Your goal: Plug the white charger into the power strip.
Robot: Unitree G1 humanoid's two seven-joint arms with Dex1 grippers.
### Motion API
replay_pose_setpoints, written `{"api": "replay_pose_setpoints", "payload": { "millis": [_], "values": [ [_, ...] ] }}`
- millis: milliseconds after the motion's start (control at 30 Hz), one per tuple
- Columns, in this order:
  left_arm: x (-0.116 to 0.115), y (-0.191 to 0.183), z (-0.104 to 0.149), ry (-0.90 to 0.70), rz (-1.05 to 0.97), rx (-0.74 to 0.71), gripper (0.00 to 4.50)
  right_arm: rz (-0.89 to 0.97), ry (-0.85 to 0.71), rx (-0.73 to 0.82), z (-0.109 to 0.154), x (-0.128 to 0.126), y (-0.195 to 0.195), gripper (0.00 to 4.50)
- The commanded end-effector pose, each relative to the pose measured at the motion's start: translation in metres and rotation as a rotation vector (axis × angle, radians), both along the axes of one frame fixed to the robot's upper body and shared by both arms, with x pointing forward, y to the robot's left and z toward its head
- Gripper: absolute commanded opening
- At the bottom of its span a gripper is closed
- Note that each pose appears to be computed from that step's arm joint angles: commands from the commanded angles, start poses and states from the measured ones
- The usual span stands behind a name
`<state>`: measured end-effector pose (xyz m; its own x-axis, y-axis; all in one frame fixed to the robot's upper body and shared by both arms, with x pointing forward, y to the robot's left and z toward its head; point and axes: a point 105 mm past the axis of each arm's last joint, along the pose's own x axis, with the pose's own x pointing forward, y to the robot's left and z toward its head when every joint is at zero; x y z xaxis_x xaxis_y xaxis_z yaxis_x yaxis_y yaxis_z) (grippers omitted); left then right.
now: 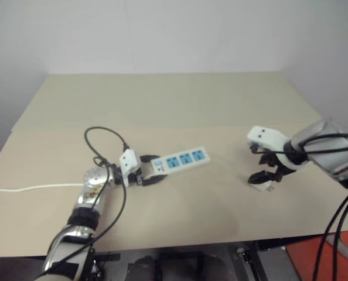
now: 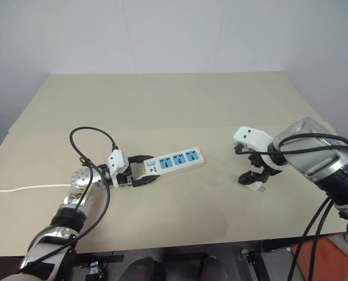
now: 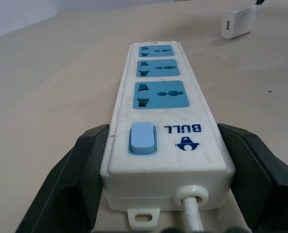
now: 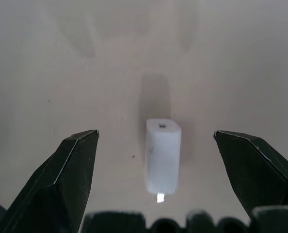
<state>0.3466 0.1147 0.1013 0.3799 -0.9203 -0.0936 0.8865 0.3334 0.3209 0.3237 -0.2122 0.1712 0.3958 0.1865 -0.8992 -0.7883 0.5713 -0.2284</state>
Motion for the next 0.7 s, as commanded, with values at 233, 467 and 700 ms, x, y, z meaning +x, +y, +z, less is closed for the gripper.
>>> {"api": "replay_pose_setpoints", "payload": {
  "millis": [233, 467, 700],
  "values": [
    [-0.008, -0.006, -0.009, 0.029, -0.041, 0.034, 3.24, 0.008, -0.004, -0.068, -0.003, 0.012, -0.009, 4.50],
    [-0.010, -0.005, -0.011, 0.032, -0.043, 0.034, 3.24, 0.010, 0.025, -0.075, -0.009, 0.015, -0.009, 4.50],
    [-0.010, 0.008, -0.013, 0.036, -0.035, 0.069, 3.24, 0.006, 0.075, -0.053, -0.016, 0.012, -0.009, 4.31]
  ]
}}
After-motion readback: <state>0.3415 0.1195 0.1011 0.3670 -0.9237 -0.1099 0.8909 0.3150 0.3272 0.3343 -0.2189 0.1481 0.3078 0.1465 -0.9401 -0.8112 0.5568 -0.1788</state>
